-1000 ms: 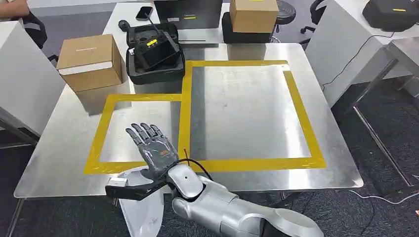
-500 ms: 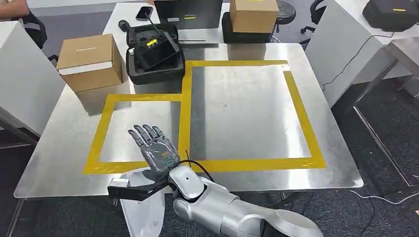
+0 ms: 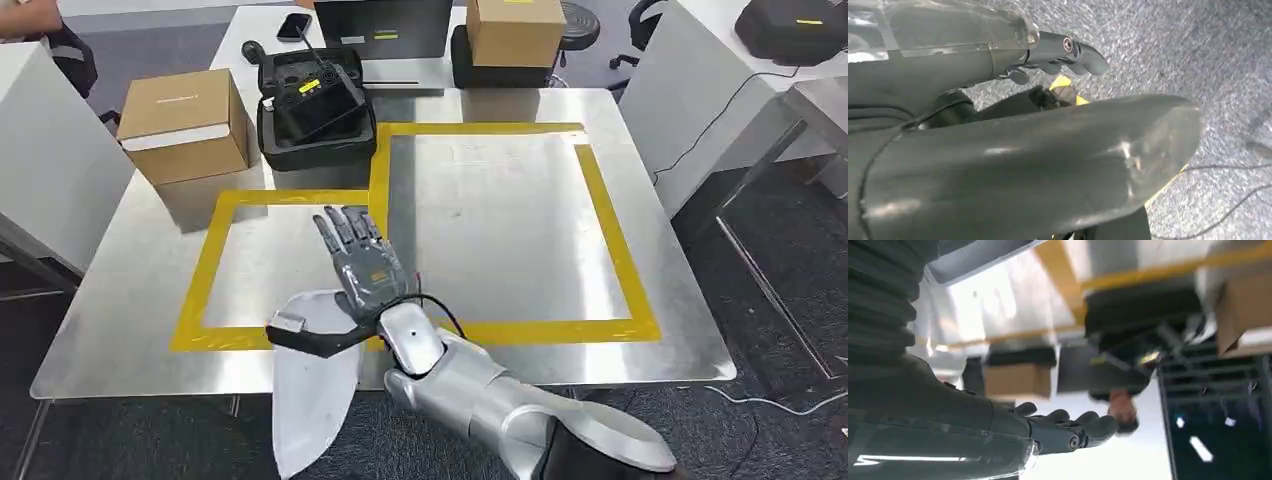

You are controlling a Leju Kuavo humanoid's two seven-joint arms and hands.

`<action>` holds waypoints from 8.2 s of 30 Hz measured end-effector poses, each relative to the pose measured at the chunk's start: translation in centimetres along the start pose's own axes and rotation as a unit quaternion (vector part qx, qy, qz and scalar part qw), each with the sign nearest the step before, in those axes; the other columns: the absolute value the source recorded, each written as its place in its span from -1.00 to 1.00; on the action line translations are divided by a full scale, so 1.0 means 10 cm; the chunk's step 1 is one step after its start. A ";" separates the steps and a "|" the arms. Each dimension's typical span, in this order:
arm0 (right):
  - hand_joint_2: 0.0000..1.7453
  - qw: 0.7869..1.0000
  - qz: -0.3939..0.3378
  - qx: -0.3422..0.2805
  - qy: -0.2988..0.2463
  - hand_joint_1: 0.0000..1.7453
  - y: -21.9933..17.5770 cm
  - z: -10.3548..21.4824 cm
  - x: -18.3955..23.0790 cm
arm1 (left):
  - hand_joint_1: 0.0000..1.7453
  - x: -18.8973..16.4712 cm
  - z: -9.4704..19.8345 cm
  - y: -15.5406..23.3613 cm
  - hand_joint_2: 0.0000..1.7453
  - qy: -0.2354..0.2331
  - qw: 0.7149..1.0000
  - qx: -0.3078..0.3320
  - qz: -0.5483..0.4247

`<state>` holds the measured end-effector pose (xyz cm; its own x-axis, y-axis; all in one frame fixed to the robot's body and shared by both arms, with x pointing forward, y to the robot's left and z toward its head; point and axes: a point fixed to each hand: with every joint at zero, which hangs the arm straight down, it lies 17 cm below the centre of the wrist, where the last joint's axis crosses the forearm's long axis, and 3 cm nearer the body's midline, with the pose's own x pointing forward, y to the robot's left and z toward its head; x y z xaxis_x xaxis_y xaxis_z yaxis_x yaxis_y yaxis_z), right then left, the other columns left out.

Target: Take the parts from the cabinet and place them on the table.

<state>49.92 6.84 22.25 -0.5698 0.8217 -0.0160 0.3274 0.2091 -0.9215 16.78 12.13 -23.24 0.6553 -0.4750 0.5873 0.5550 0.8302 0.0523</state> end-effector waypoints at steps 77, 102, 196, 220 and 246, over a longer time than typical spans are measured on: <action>1.00 0.837 -0.460 -0.275 0.106 -1.00 -2.07 1.40 -1.31 | -1.00 -0.33 0.14 0.34 -1.00 -0.007 0.984 0.118 0.133; 1.00 0.779 -0.255 -0.356 0.449 -1.00 -2.59 4.13 -3.75 | -1.00 -0.46 0.17 0.56 -1.00 0.010 0.969 0.153 0.192; 1.00 0.174 -0.428 0.316 0.829 -1.00 2.34 7.29 -0.68 | -1.00 -0.33 0.08 0.58 -1.00 0.022 0.981 0.107 0.163; -1.00 0.201 -0.418 0.291 0.837 -1.00 2.35 7.31 -0.79 | -1.00 -0.39 0.10 0.52 -1.00 0.029 0.982 0.095 0.158; 1.00 0.206 -0.419 0.257 0.846 -1.00 2.37 7.24 -0.86 | -1.00 -0.53 0.15 0.96 -1.00 0.032 0.971 0.157 0.179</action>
<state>7.95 -33.65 -27.56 0.9571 -0.2894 -0.0108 0.2776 0.9272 -0.2515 17.84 23.11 -24.63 0.8135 -0.1479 0.5625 0.1082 0.9887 0.1036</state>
